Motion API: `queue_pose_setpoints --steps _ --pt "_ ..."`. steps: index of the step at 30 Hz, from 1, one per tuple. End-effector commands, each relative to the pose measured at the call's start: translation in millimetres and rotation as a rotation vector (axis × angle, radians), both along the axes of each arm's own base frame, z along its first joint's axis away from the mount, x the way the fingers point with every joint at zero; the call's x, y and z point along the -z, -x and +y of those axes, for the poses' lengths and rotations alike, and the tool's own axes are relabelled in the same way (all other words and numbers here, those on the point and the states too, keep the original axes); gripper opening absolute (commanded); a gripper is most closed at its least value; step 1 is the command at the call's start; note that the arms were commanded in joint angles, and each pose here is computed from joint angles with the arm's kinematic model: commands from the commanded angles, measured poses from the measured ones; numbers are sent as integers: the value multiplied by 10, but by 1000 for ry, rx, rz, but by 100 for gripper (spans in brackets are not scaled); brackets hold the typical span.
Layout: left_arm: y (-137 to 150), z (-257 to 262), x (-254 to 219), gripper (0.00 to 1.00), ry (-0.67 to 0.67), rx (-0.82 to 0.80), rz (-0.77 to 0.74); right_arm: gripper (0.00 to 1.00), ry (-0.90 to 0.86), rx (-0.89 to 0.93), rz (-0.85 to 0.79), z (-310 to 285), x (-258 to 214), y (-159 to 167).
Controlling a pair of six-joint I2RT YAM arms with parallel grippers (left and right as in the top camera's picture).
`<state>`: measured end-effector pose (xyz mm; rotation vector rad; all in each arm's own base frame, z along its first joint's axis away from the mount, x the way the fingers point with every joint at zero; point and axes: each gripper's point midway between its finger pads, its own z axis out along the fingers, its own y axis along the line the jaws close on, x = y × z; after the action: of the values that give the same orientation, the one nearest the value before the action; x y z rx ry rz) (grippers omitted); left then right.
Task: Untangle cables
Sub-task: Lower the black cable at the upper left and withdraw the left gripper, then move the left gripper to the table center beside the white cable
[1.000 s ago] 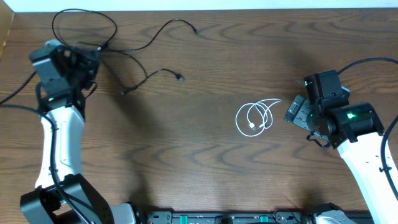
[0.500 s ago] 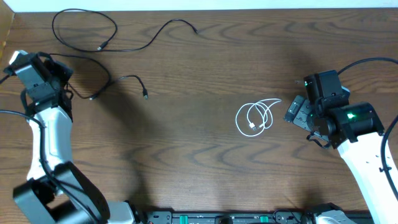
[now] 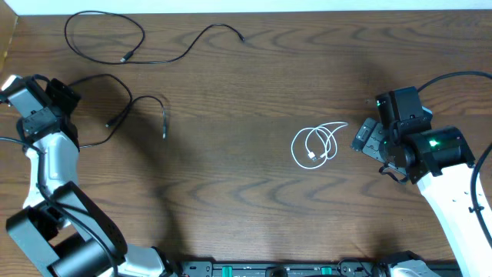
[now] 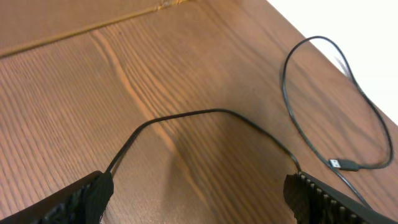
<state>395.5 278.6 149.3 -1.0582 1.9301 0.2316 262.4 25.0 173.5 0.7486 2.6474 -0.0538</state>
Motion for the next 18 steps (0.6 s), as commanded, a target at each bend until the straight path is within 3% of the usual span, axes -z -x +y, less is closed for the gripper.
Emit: queue_pose_setpoints --steps 1,3,6,7,10,14,18 --pt "12 7 -415 92 -72 12 -58 99 17 4 -17 -43 -46 -7" --pt "-5 -76 -487 92 -53 48 -82 99 17 4 -17 -43 -46 -7" --pt "-90 -377 -538 93 86 153 -156 99 17 4 -17 -43 -46 -7" --pt "-179 -669 -552 93 212 263 -208 99 17 4 -17 -43 -46 -7" --pt "-303 -1265 -557 93 427 473 -258 99 17 4 -17 -43 -46 -7" --pt "-244 -2071 -346 93 633 646 -144 99 17 4 -17 -43 -46 -7" --pt "-74 -2839 -82 93 645 822 44 99 17 4 -17 -43 -46 -7"
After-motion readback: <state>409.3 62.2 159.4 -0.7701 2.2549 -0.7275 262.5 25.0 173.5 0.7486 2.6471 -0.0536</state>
